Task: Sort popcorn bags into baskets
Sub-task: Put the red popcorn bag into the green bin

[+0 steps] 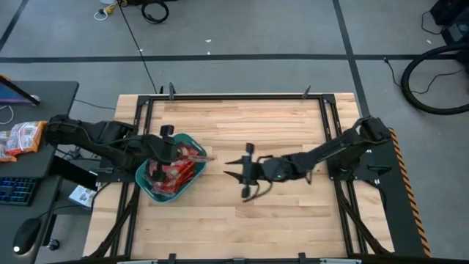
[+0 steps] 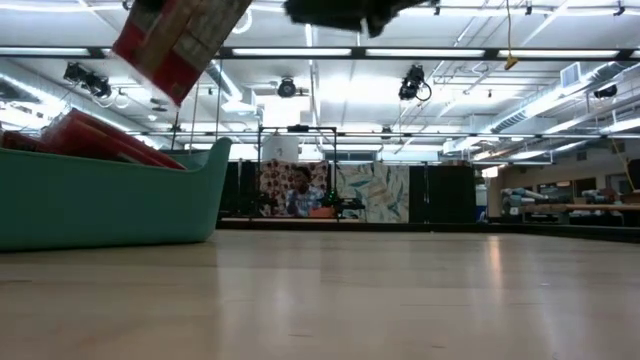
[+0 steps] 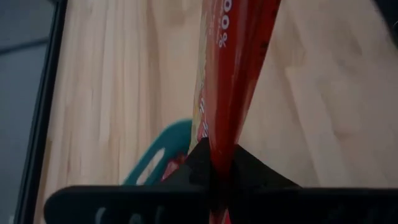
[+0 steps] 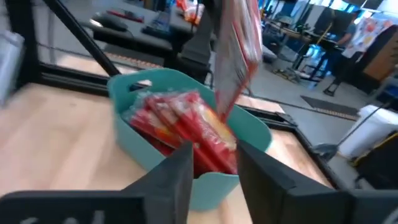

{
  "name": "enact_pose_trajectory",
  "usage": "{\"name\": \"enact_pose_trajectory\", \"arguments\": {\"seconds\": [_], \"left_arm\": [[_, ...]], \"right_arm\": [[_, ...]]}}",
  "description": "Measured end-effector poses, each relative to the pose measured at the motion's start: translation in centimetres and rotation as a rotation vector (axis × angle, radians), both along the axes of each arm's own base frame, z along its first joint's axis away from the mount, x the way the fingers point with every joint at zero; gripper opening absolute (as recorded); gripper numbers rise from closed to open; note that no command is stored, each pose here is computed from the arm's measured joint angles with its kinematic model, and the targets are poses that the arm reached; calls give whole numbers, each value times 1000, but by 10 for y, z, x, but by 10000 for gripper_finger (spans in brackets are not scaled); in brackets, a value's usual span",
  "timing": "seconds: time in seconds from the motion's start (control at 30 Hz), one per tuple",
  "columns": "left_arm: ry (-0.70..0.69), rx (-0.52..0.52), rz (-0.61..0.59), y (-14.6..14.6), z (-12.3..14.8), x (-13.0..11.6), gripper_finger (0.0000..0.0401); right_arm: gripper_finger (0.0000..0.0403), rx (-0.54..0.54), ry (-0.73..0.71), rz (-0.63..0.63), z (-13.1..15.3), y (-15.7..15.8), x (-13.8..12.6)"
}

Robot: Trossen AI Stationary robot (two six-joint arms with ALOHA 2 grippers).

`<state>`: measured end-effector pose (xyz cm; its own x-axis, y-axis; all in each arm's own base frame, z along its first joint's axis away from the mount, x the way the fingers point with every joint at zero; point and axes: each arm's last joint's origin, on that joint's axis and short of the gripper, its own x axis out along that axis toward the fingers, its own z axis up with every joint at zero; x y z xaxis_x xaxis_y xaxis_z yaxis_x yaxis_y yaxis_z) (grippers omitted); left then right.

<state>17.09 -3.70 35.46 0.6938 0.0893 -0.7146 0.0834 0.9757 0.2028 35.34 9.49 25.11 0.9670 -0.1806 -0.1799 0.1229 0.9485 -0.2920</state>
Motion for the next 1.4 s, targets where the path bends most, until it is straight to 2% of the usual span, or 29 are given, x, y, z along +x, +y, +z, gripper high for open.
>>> {"name": "enact_pose_trajectory", "arguments": {"seconds": [0.13, 0.27, 0.47, 0.63, 0.93, 1.1, 1.27, 1.4], "left_arm": [[-64, 8, -56, -7, 4, 4, 25], [-129, -10, -98, -12, 9, 7, 25], [-230, -26, -137, -19, 18, 12, 25], [-283, -24, -134, -21, 21, 15, 25], [-273, -27, -127, -23, 18, 21, 34], [-291, -71, -51, -21, 21, 18, 93], [-357, -143, 10, -14, 32, 0, 165], [-420, -189, 24, -8, 41, -18, 195]], "right_arm": [[166, -79, -15, -17, -3, -12, 20], [195, -102, -103, 23, 0, -20, 33], [207, -154, -176, 121, 5, -21, 43], [172, -190, -213, 144, 10, -19, 44], [25, -181, -246, 204, 12, -18, 44], [27, -217, -227, 141, 12, -18, 43], [25, -264, -173, 63, 23, -17, 34], [22, -294, -68, 27, 21, -18, 29]]}}
